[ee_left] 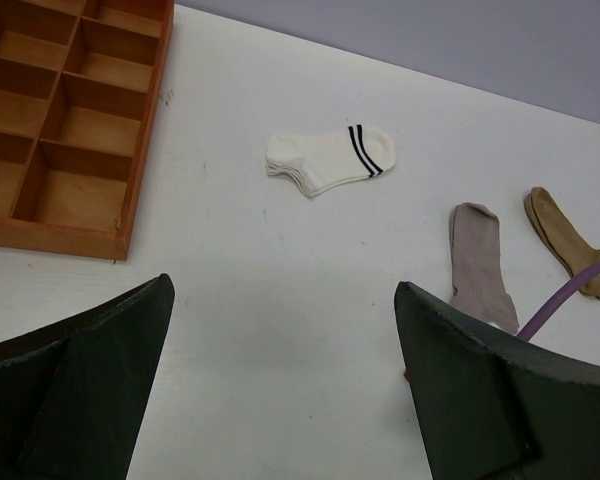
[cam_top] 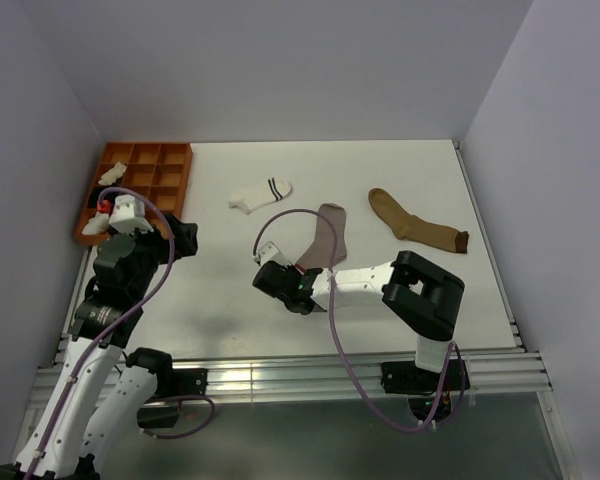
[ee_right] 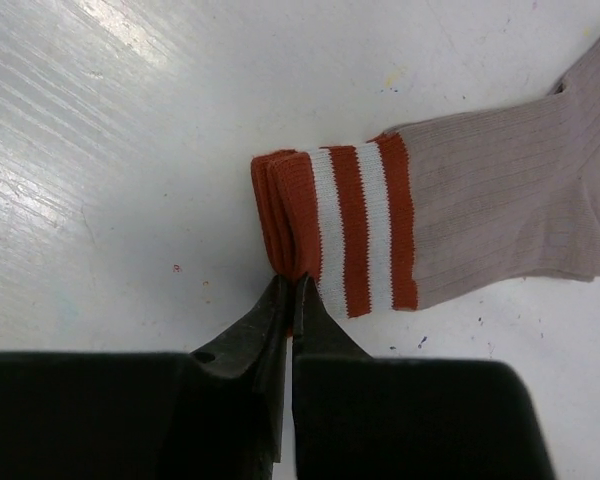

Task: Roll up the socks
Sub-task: Roll the sock at the center of the board.

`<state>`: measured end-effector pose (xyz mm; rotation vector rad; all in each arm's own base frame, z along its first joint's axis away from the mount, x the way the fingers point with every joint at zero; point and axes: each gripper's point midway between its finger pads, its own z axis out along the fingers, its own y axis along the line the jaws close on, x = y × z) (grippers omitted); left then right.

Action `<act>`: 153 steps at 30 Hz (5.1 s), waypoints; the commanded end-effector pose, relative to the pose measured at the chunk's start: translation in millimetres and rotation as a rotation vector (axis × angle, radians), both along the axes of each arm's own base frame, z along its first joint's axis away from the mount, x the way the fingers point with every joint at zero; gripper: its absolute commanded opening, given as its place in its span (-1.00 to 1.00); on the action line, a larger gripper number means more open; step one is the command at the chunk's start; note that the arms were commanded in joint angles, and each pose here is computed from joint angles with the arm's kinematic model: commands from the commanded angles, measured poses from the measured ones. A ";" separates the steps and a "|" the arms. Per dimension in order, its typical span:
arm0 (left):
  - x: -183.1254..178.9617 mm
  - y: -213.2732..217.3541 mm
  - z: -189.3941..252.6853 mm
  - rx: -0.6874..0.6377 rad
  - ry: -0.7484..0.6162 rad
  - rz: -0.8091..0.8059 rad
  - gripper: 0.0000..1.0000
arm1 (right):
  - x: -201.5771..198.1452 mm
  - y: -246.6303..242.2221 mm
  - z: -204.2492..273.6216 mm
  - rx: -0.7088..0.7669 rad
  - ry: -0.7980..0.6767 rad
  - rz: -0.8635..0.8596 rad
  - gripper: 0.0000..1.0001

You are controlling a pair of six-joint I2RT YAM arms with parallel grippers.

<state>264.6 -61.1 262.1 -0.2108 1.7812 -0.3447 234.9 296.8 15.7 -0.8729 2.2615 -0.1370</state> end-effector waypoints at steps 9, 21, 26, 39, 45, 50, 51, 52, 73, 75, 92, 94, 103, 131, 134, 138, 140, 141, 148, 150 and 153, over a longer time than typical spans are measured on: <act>12.4 -22.1 6.3 -0.034 0.037 -0.095 0.92 | -5.6 21.4 10.5 0.216 0.143 0.048 -1.00; 1.4 -73.4 -36.6 -0.260 0.174 -0.249 0.85 | 18.7 12.0 26.2 0.614 0.411 0.007 -1.00; -2.3 -97.5 -50.4 -0.295 0.212 -0.284 0.83 | 15.5 12.7 33.9 0.799 0.553 0.035 -1.00; -12.5 -143.6 -99.2 -0.315 0.327 -0.334 0.66 | 14.9 26.3 32.2 0.993 0.767 0.008 -1.00; -15.4 -146.3 -117.9 -0.302 0.350 -0.310 0.58 | 13.6 20.7 9.1 1.042 0.854 -0.076 -1.00; -13.4 -151.1 -127.6 -0.306 0.362 -0.316 0.55 | 12.2 15.9 -0.1 1.070 0.888 -0.125 -1.00; -13.6 -152.1 -130.1 -0.306 0.369 -0.316 0.55 | 12.6 14.2 -2.3 1.071 0.891 -0.137 -1.00; -13.4 -153.2 -132.9 -0.304 0.377 -0.317 0.54 | 12.7 12.5 -4.7 1.077 0.892 -0.148 -1.00; -9.8 -181.7 -209.1 -0.230 0.598 -0.331 -0.18 | 10.7 6.4 -16.8 1.078 0.922 -0.190 -1.00; -9.0 -184.1 -212.8 -0.230 0.604 -0.334 -0.18 | 10.5 6.6 -17.2 1.080 0.925 -0.192 -1.00; -0.8 -198.2 -232.0 -0.241 0.644 -0.349 -0.22 | 11.3 7.8 -16.5 1.076 0.925 -0.183 -0.99; -1.3 -198.9 -230.7 -0.243 0.639 -0.353 -0.22 | 11.6 7.0 -17.9 1.072 0.926 -0.187 -0.99; 2.2 -199.6 -233.2 -0.251 0.641 -0.339 -0.20 | 12.1 7.9 -18.4 1.079 0.930 -0.190 -0.99; 7.3 -186.5 -264.3 -0.152 0.748 -0.221 -0.47 | 14.2 7.3 -17.3 1.070 0.914 -0.199 -0.91; 6.0 -184.0 -268.9 -0.136 0.771 -0.201 -0.52 | 16.8 5.6 -15.2 1.057 0.889 -0.201 -0.85; 5.1 -182.0 -274.6 -0.108 0.800 -0.180 -0.64 | 23.1 2.5 -2.8 1.030 0.818 -0.188 -0.63; 4.4 -180.7 -275.9 -0.094 0.808 -0.172 -0.69 | 26.3 0.2 -0.9 1.006 0.775 -0.194 -0.47; 4.7 -182.0 -274.9 -0.091 0.806 -0.175 -0.70 | 26.7 -1.0 1.4 0.992 0.754 -0.184 -0.42; 3.5 -181.9 -272.8 -0.063 0.811 -0.170 -0.70 | 35.6 -8.4 36.7 0.909 0.529 -0.136 -0.18; 3.6 -182.7 -271.0 -0.060 0.809 -0.171 -0.70 | 37.3 -13.8 35.8 0.842 0.440 -0.143 -0.20; 5.1 -184.7 -267.9 -0.054 0.799 -0.173 -0.70 | 36.3 -12.2 49.2 0.841 0.367 -0.116 -0.28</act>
